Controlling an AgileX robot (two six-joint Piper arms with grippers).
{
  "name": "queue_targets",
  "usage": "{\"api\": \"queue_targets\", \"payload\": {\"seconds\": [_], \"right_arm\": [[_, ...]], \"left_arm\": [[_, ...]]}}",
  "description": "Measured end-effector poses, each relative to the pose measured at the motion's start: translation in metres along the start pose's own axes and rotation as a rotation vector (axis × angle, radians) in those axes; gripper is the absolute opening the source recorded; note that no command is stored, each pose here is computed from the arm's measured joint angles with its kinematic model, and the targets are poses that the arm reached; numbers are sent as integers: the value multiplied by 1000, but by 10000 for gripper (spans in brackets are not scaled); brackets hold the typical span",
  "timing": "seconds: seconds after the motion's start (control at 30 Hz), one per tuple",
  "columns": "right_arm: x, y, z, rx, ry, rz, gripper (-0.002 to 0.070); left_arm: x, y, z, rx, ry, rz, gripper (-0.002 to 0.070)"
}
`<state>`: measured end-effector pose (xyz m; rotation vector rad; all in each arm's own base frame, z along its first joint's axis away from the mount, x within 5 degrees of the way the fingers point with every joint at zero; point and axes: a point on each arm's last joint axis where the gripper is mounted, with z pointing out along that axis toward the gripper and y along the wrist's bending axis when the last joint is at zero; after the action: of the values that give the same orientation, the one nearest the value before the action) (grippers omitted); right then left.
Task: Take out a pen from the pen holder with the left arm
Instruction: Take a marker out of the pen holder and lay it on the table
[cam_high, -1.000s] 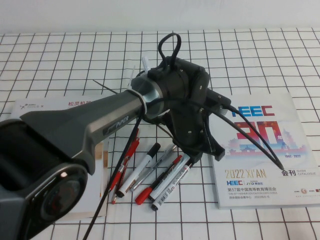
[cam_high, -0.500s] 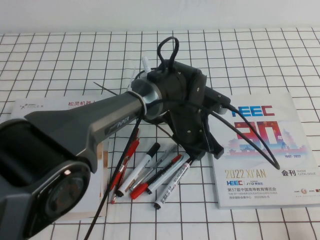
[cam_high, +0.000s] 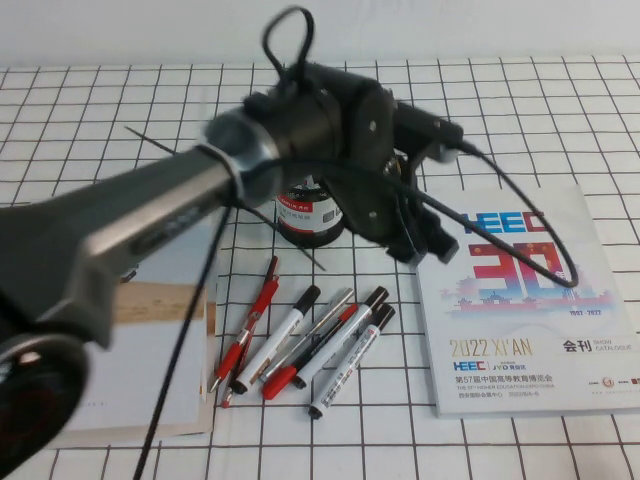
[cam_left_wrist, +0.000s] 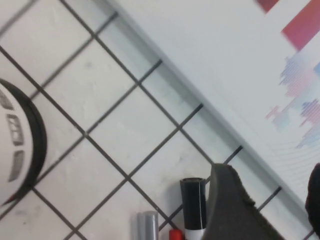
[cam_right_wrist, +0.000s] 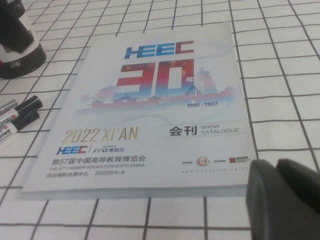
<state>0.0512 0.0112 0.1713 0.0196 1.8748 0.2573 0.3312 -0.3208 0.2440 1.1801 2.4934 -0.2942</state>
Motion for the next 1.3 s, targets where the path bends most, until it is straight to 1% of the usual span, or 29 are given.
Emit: {"api": "queue_targets", "payload": {"seconds": [0.07,0.1,0.13,0.2,0.27,0.3,0.4,0.53,0.8,0.93,1.1,1.2,1.3], "right_arm": [[0,0,0,0,0,0,-14],[0,0,0,0,0,0,-14],[0,0,0,0,0,0,-14],[0,0,0,0,0,0,-14],[0,0,0,0,0,0,-14],[0,0,0,0,0,0,-14],[0,0,0,0,0,0,-14],[0,0,0,0,0,0,-14],[0,0,0,0,0,0,-14],[0,0,0,0,0,0,-14],[0,0,0,0,0,0,-14],[0,0,0,0,0,0,-14],[0,0,0,0,0,0,-14]], "left_arm": [[1,-2,-22,-10,-78,0,289],[3,-3,-33,-18,-122,0,274],[6,-4,-42,-24,-158,0,247],[16,-6,-59,-39,-241,-1,171],[33,-8,-73,-54,-313,-4,77],[42,-9,-80,-62,-352,-5,49],[68,-11,-101,-83,-460,-15,13],[104,-14,-119,-101,-562,-40,0],[175,-24,-158,-136,-823,-62,-2],[207,-27,-165,-152,-916,-63,-2],[243,-30,-169,-178,-1074,-63,-2],[261,-31,-165,-179,-1102,-74,-2],[276,-32,-153,-177,-1069,-79,-2]]}}
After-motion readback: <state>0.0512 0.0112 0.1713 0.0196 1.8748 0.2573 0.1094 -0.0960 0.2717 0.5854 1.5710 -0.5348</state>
